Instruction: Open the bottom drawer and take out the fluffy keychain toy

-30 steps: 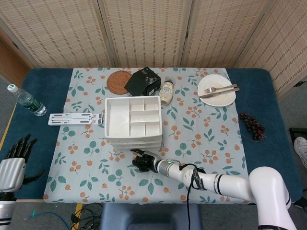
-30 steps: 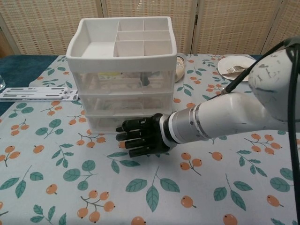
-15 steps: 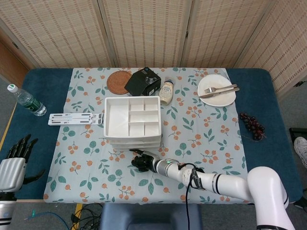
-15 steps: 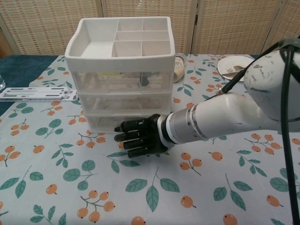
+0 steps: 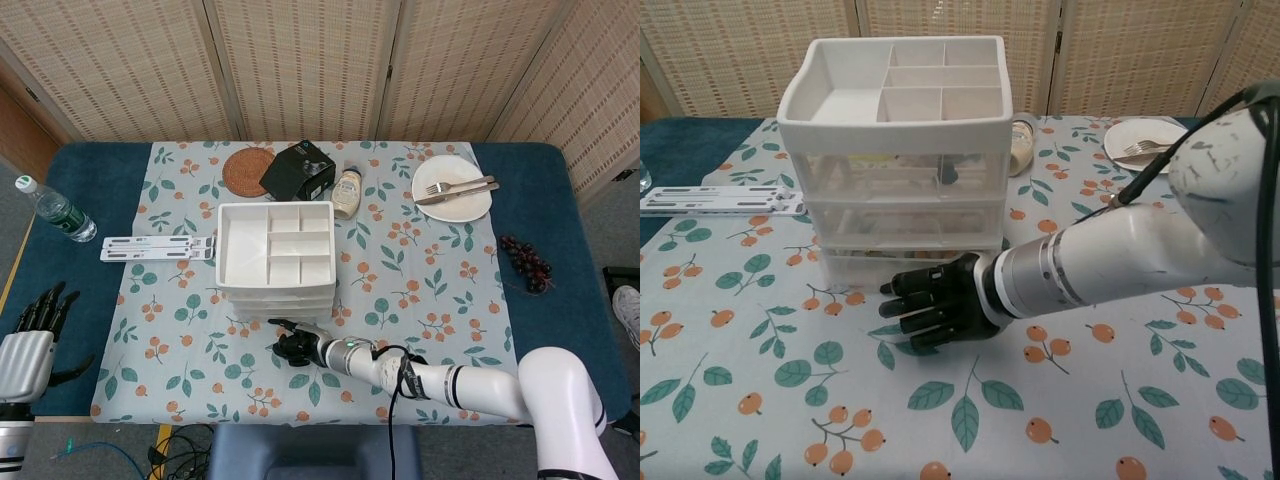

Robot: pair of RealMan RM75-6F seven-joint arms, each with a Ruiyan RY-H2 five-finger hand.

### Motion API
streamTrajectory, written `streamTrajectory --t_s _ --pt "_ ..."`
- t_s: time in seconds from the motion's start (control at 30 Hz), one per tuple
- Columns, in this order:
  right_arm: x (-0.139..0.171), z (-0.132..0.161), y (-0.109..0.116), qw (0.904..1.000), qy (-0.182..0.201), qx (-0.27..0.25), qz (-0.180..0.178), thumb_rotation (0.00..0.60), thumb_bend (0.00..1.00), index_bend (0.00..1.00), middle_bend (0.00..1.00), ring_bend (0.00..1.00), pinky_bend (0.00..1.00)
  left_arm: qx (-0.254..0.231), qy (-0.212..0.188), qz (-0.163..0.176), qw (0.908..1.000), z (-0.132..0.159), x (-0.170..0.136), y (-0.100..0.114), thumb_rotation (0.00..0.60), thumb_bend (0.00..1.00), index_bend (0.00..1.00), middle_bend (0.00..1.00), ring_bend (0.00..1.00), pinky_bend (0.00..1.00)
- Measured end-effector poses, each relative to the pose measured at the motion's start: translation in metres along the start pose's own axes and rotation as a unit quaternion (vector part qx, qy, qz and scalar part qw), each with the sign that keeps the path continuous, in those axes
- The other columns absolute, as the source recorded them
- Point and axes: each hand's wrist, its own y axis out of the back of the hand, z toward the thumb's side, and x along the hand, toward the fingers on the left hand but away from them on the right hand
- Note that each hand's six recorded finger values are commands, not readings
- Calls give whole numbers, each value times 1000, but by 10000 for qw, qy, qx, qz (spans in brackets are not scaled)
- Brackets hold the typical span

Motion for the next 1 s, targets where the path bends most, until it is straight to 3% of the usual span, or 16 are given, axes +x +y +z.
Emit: streamTrajectory --t_s 0.77,1.0 --pt "13 -15 -16 9994 -94 266 215 600 924 0 777 1000 1000 -22 -3 31 10000 -1 -4 2 600 190 95 0 29 115" --pt "34 -12 -24 9924 311 1181 172 600 923 0 768 1000 1000 -23 -30 29 10000 0 -3 2 600 189 95 0 29 115"
